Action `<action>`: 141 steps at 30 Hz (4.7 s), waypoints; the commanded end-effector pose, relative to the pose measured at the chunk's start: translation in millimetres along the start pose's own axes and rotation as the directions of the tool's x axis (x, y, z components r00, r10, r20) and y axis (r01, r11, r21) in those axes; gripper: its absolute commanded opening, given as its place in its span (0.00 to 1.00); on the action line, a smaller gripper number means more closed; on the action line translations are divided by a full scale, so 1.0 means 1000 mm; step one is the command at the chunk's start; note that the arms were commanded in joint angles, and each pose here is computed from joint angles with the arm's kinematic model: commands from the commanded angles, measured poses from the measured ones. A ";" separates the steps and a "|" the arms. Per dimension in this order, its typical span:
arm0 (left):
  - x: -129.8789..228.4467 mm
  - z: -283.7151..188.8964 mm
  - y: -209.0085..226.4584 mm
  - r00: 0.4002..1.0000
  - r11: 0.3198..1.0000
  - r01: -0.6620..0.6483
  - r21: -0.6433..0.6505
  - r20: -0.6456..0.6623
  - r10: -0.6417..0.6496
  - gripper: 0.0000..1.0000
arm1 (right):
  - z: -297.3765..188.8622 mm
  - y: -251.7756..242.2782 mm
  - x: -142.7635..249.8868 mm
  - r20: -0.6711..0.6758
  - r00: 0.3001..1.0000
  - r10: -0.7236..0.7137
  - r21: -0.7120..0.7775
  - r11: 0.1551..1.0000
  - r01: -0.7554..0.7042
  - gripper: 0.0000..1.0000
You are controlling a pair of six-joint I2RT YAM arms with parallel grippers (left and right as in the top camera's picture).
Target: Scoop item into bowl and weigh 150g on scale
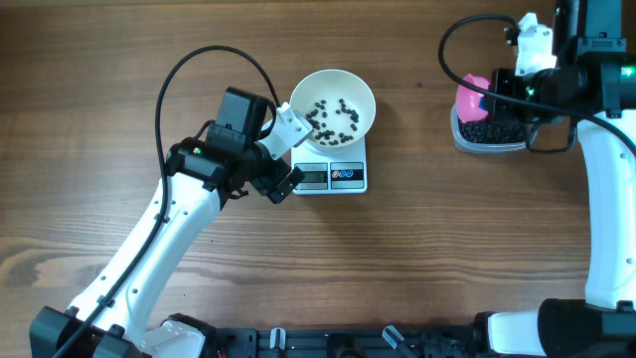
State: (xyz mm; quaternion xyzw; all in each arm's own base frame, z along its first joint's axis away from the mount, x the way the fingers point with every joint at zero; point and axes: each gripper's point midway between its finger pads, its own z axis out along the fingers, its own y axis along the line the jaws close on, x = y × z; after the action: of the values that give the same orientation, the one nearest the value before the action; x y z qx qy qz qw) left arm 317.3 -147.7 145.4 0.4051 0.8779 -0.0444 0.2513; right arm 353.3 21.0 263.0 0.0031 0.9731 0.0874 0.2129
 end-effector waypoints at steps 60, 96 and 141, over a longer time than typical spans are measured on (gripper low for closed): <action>0.000 -0.002 -0.002 1.000 1.000 -0.017 0.010 0.010 0.017 1.00 | 0.134 -0.110 0.020 -0.298 0.904 0.308 -0.076 0.936 -0.344 0.04; 0.000 -0.002 -0.002 1.000 1.000 -0.017 0.010 0.010 0.017 1.00 | 0.096 -0.108 -0.010 -0.280 0.960 -0.019 0.536 0.827 0.172 0.04; 0.000 -0.002 -0.002 1.000 1.000 -0.017 0.010 0.010 0.017 1.00 | 0.122 -0.114 0.029 -0.328 0.890 0.316 -0.278 0.869 -0.410 0.04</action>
State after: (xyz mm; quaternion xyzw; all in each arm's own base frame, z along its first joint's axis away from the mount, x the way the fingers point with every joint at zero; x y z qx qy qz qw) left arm 317.3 -147.7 145.4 0.4051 0.8779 -0.0444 0.2513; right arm 378.1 -75.3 117.2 0.1482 0.9592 0.2378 0.0382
